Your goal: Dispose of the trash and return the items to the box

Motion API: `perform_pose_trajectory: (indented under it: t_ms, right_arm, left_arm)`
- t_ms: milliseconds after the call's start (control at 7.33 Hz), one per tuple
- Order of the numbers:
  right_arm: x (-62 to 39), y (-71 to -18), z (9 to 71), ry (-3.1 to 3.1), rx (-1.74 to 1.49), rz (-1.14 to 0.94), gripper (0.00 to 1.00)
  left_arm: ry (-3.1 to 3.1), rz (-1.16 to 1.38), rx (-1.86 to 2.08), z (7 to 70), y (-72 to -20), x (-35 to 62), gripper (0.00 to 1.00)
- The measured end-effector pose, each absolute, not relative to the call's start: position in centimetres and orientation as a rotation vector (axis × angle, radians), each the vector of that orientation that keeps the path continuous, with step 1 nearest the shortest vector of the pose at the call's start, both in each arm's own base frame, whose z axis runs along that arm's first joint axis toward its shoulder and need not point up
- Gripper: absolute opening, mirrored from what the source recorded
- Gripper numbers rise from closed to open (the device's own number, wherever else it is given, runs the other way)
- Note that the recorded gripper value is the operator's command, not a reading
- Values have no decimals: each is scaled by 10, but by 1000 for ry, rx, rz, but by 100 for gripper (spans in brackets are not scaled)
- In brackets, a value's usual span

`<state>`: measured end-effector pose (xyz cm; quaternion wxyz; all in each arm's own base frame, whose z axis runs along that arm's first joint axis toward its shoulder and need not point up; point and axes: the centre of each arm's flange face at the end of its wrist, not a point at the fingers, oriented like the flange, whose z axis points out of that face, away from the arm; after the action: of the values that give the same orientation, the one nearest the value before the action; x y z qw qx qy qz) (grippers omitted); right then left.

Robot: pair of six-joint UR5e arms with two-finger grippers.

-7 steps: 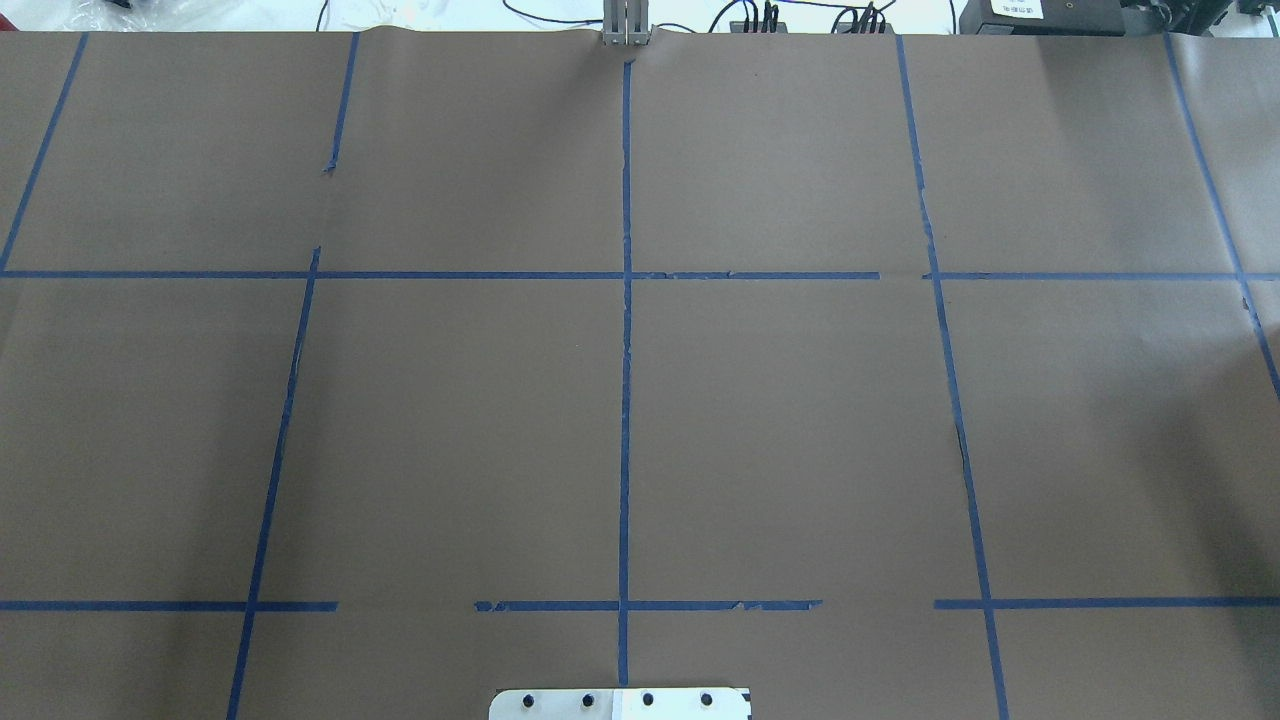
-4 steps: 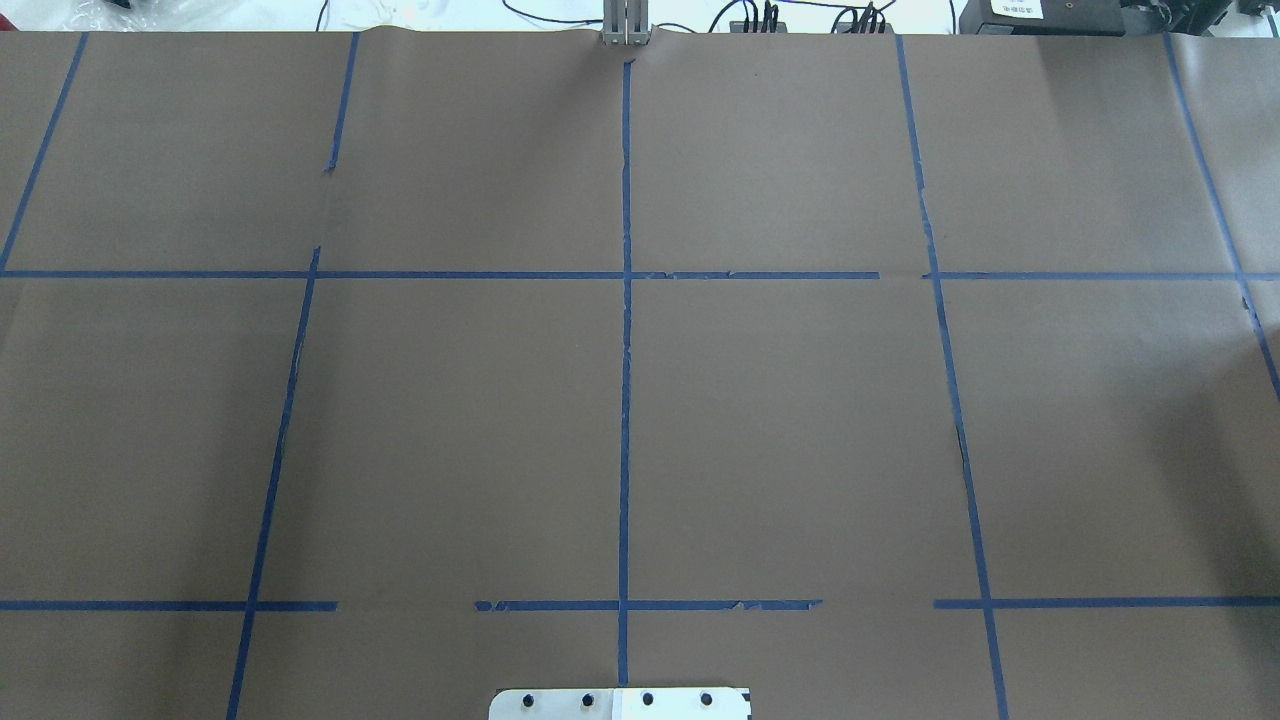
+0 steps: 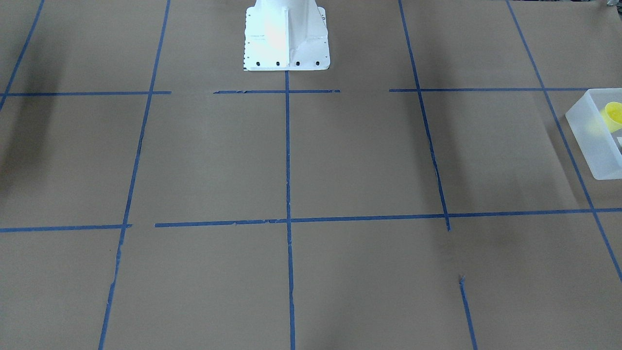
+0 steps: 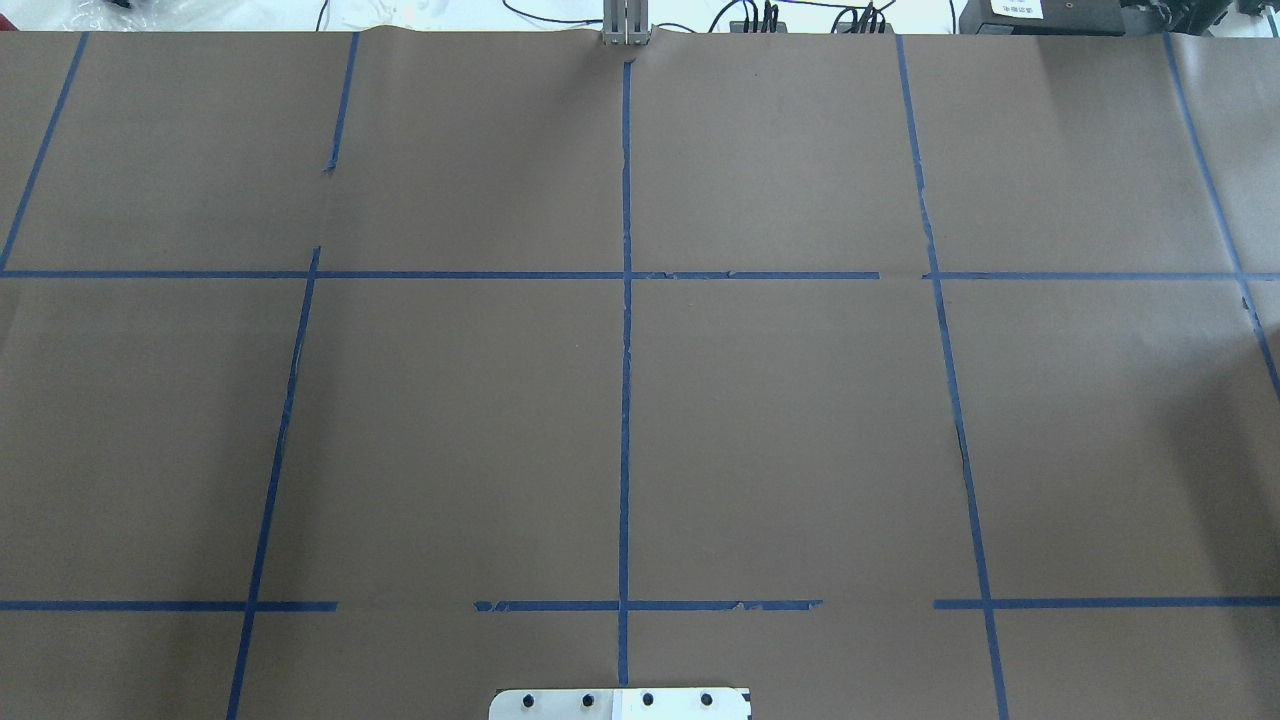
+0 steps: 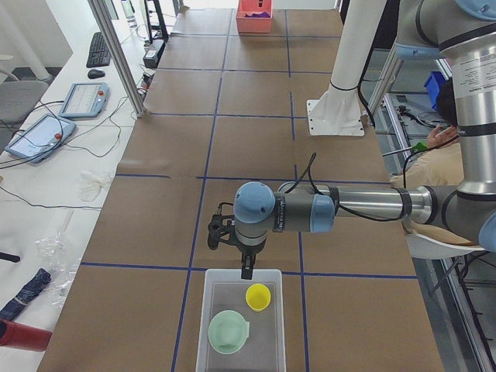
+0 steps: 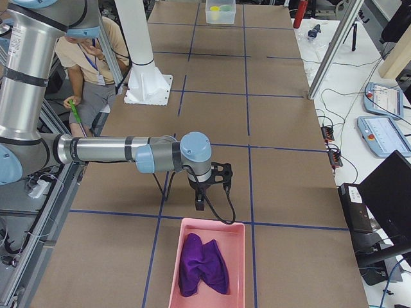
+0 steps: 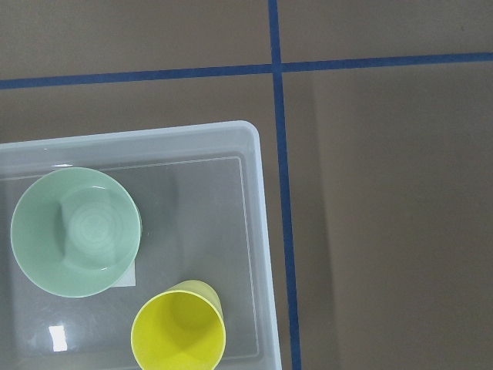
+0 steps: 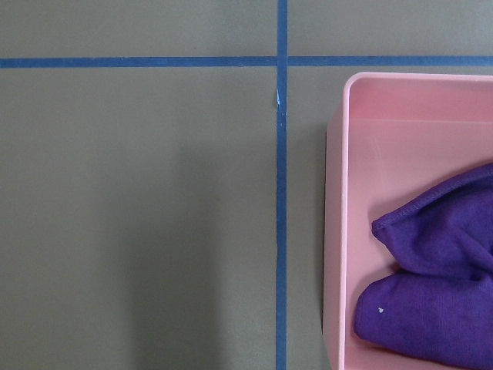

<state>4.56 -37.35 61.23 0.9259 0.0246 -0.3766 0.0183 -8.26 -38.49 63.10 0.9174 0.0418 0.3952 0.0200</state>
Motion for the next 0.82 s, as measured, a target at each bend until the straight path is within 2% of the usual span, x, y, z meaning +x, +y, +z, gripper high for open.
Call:
perform_pose_trajectory:
  t_ms: [818]
  right_arm:
    - [46, -376, 613, -771, 48, 47, 100]
  left_arm:
    - [815, 41, 101, 625, -387, -85, 100]
